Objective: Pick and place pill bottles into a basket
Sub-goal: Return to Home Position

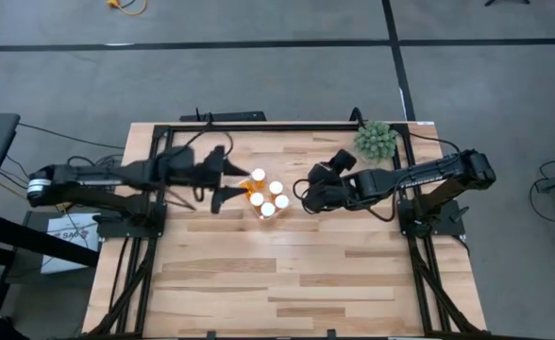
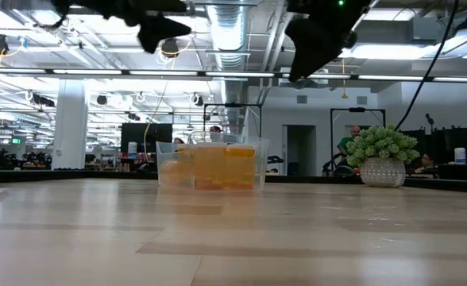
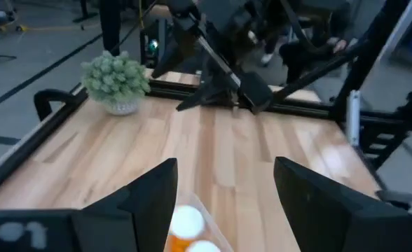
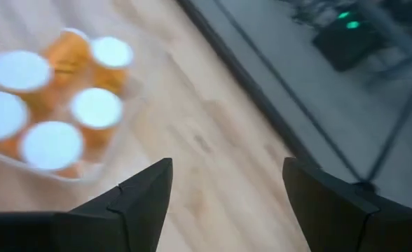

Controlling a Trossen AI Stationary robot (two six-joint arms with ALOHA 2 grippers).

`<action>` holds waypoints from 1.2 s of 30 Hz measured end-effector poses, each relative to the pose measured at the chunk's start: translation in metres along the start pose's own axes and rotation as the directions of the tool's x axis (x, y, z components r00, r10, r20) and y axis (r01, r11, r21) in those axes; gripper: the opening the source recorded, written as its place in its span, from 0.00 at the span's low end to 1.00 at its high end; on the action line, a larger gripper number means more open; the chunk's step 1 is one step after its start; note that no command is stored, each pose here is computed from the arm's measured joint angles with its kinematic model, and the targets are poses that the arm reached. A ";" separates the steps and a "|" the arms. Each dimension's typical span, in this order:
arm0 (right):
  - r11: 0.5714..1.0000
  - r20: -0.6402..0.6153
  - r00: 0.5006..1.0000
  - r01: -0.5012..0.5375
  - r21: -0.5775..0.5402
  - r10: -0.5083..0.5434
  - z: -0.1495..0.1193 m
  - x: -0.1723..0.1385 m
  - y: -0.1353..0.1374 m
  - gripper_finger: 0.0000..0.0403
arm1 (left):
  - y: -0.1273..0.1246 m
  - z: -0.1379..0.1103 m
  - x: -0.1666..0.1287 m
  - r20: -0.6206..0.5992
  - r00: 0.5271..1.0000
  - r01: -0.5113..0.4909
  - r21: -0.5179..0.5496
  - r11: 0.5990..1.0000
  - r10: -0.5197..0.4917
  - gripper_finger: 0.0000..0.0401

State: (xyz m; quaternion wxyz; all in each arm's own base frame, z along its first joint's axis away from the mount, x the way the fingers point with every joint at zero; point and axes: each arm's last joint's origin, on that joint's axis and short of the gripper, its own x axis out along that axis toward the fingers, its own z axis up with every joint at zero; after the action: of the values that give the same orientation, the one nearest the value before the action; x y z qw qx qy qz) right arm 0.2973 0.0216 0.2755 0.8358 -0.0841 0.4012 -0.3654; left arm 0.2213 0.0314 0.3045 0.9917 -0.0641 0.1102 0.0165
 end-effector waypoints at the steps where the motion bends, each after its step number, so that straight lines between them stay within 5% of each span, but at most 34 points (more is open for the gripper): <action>1: 1.000 0.001 1.000 -0.025 0.010 0.025 0.001 0.000 0.001 0.66 | -0.003 -0.008 -0.004 0.017 1.000 0.010 -0.011 1.000 -0.010 0.57; 7: 0.995 0.057 0.995 -0.081 0.051 0.078 0.009 -0.001 0.005 0.66 | -0.015 -0.055 -0.023 0.172 0.985 -0.003 -0.115 0.993 0.023 0.57; 13: 0.992 0.093 0.992 -0.094 0.084 0.086 0.012 -0.002 0.007 0.66 | -0.020 -0.094 -0.035 0.166 0.982 -0.066 -0.162 0.985 0.093 0.56; 30: 0.986 0.138 0.978 -0.164 0.026 0.159 0.014 -0.024 0.016 0.66 | -0.019 -0.126 -0.055 0.194 0.976 -0.062 -0.197 0.978 0.101 0.56; 36: 0.948 0.172 0.940 -0.311 0.069 0.295 0.020 -0.036 0.011 0.66 | -0.016 -0.138 -0.058 0.193 0.974 -0.074 -0.215 0.974 0.117 0.56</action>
State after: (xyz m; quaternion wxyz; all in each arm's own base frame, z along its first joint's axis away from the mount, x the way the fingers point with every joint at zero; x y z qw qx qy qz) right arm 0.3033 0.0504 0.3058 0.9145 -0.0103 0.3234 -0.2430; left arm 0.1362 -0.0040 0.1861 0.9837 -0.1594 0.0085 0.0822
